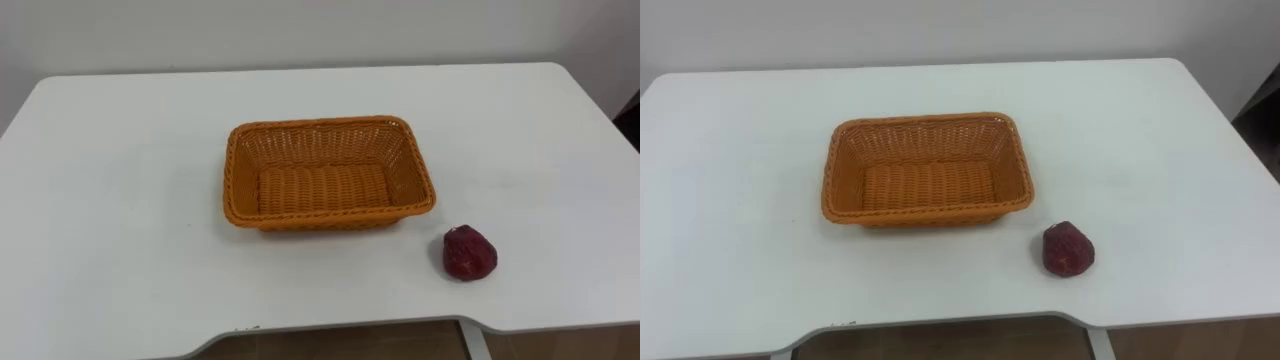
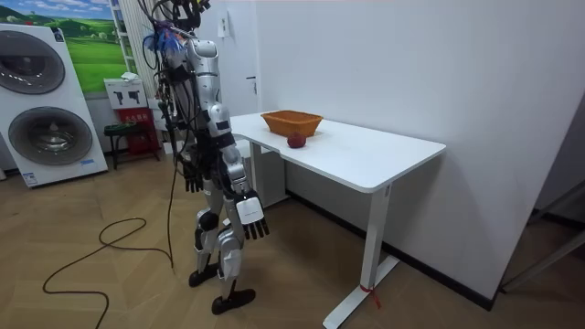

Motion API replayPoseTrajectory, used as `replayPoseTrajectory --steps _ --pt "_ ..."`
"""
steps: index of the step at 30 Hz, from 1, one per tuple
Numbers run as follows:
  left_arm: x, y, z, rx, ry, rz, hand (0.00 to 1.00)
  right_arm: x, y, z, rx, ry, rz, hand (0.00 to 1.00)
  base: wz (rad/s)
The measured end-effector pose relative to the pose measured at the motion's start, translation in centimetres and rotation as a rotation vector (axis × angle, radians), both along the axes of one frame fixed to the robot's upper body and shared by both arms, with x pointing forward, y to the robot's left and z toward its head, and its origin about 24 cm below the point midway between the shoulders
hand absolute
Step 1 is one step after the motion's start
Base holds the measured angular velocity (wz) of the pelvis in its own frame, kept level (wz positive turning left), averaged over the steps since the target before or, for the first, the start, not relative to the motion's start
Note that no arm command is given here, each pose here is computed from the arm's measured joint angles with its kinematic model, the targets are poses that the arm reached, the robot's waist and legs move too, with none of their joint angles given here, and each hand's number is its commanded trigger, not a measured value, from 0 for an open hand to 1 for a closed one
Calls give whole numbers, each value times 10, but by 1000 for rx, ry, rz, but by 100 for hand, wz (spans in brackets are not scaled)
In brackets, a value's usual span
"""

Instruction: Pick and place apple

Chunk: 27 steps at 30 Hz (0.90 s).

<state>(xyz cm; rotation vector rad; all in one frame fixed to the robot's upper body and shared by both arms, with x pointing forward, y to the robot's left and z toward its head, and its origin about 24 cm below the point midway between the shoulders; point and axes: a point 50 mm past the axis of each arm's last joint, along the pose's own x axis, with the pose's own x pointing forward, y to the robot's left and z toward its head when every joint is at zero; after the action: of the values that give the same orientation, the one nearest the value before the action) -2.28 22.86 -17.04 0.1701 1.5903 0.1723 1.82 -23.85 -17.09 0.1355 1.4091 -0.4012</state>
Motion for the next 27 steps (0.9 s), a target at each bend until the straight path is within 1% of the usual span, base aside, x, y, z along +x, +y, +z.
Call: replayPoseTrajectory --steps 9,12,14,16,17,19,20,22,23,25,26,27 --pt "0 0 0 0 0 1 0 0 0 0 0 0 -6 0 0" --pt "0 0 0 1 -5 6 0 0 0 0 -3 -7 -39 0 0" --pt "2 0 0 2 -17 15 0 0 0 0 -8 -15 -101 0 0" --pt "5 2 0 14 -40 25 0 1 -1 0 -11 -44 -255 0 -2" --pt "5 2 0 19 -42 27 0 2 -2 1 -13 -58 -302 0 -13" --pt "1 6 1 43 -55 65 0 10 -12 4 -39 -132 -538 0 -16" --pt "2 7 2 52 -61 84 0 13 -15 6 -45 -156 -602 0 -7" --pt "1 13 4 82 -91 149 0 30 -30 14 -55 -276 -868 0 -5" --pt "2 14 4 88 -106 164 0 35 -34 17 -56 -308 -937 0 -8" --pt "-1 20 7 127 -142 209 0 46 -54 30 -93 -425 -1151 0 -5" --pt "-1 22 8 137 -154 218 0 47 -58 32 -101 -446 -1194 0 -3" --pt "-1 25 9 156 -172 226 0 48 -65 37 -121 -481 -1281 0 -4"
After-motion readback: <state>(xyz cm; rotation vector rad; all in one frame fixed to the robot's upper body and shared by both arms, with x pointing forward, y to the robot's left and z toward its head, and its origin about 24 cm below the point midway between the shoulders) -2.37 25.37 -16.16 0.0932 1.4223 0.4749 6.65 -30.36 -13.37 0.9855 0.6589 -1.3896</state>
